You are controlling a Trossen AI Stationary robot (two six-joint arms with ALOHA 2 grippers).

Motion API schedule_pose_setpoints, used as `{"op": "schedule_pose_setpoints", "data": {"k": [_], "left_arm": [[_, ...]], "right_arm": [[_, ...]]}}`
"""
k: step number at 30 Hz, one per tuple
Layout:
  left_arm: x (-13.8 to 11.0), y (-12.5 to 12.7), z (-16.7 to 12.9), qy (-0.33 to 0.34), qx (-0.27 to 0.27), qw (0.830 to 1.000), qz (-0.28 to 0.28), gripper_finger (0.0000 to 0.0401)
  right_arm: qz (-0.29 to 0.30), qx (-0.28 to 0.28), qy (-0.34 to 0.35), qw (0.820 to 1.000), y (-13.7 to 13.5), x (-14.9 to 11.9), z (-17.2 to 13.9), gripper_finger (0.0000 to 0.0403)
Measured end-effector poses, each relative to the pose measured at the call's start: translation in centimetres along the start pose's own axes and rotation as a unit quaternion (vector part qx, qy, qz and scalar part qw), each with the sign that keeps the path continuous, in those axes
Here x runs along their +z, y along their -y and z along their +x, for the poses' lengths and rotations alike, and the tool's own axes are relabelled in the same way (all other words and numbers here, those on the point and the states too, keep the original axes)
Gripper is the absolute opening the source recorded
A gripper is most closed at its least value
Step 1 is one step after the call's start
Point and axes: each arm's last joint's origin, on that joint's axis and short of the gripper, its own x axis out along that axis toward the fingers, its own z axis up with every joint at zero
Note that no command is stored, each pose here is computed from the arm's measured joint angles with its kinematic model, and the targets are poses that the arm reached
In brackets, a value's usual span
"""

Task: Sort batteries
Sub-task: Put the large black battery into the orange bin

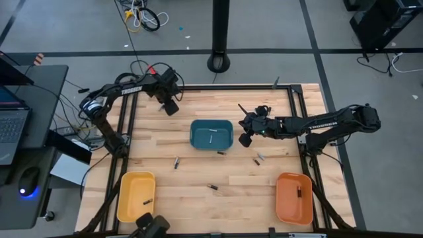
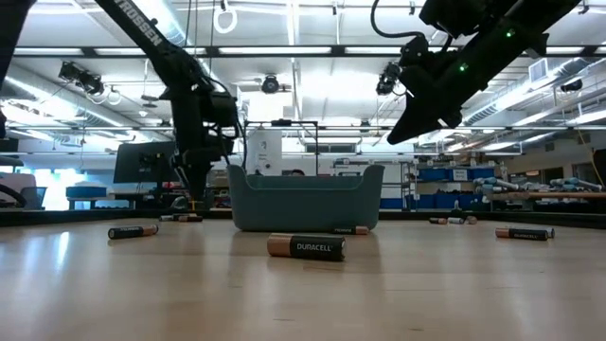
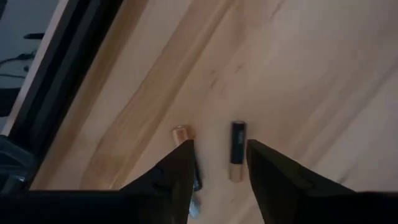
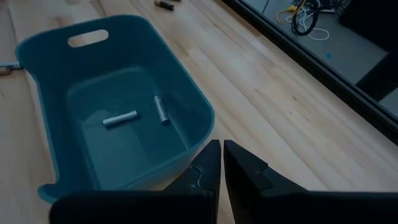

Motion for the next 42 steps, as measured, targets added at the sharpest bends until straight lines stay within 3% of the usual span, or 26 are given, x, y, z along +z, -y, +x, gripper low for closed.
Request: {"op": "schedule_pose_setpoints", "data": {"k": [8, 16, 26, 42], "left_arm": [[-0.5, -1.8, 1.6, -0.027, 0.007, 0.999, -0.034, 0.0163], [-0.3, -2.6, 1.7, -0.008, 0.011, 0.999, -0.047, 0.0164], [-0.6, -2.6, 3.4, -0.046, -0.006, 0.998, -0.049, 0.0164], [-0.3, -2.7, 3.2, -0.041, 0.000, 0.998, -0.042, 0.0163]], "right_arm": [[-0.001, -0.001, -0.003, 1.000, 0.0, -0.2, 0.2, 0.0028], [0.009, 0.012, 0.009, 1.000, 0.1, -1.9, 0.8, 0.0027], [0.024, 0.025, 0.013, 0.999, 0.2, -2.9, 1.0, 0.0026], [0.026, 0.028, 0.022, 0.999, 0.2, -2.8, 1.0, 0.0025]]}}
